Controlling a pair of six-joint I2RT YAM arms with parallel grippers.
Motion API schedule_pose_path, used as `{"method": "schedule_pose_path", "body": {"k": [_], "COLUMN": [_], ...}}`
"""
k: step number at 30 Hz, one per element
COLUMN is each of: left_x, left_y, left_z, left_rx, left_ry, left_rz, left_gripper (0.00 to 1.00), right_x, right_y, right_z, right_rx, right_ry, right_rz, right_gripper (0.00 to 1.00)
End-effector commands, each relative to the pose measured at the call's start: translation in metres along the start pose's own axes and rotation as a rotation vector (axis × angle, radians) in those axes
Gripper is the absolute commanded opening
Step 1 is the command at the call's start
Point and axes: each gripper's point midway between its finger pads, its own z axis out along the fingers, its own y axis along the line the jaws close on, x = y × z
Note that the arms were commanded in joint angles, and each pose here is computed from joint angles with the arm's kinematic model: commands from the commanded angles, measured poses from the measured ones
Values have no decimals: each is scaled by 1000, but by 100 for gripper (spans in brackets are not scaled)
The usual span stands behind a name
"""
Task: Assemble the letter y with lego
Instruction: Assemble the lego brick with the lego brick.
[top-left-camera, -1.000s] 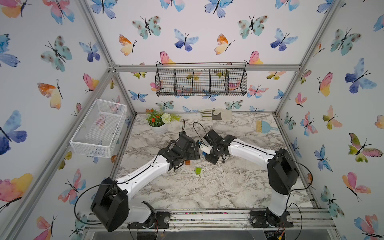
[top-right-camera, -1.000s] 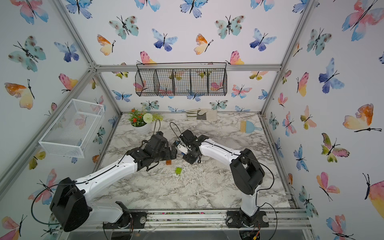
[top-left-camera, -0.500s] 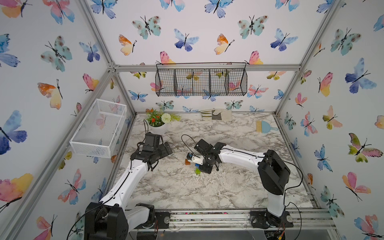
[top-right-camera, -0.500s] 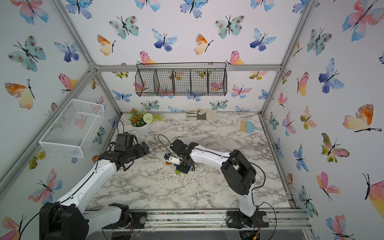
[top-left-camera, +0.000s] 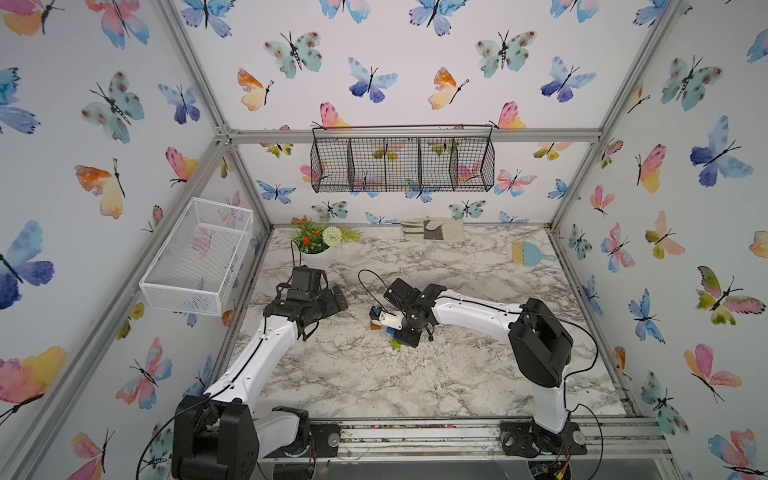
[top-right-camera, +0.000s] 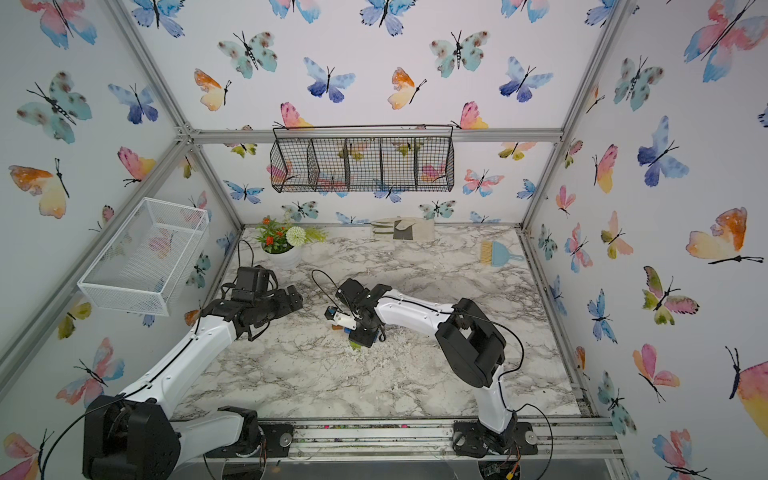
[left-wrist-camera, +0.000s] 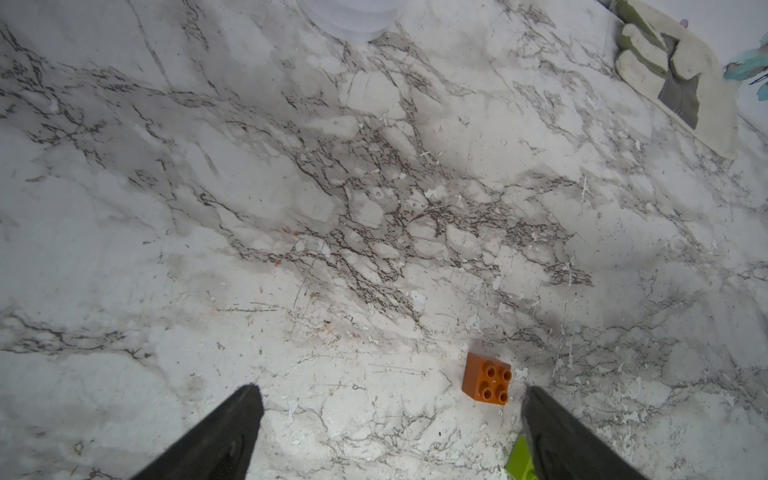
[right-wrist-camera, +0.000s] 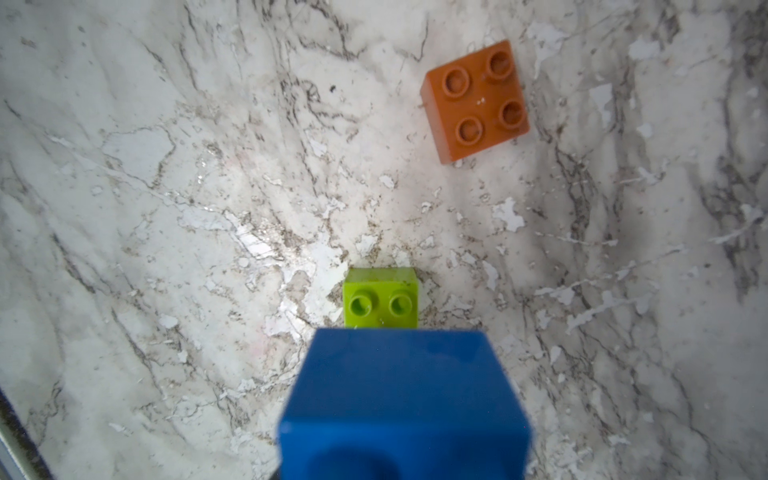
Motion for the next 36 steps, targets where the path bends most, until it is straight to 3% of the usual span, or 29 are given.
{"method": "schedule_pose_path", "body": {"k": [1, 36], "left_x": [0, 0], "left_y": [3, 11], "left_z": [1, 10], "left_rx": [-5, -2], "left_ry": [5, 24], "left_rz": [6, -45], "left_gripper": [98, 98], "right_x": [3, 13], "right_y": [9, 17], "right_z": [3, 19], "right_rx": [-28, -33], "right_ry": [34, 123], "right_rz": [-16, -11], "right_gripper": [27, 26]}}
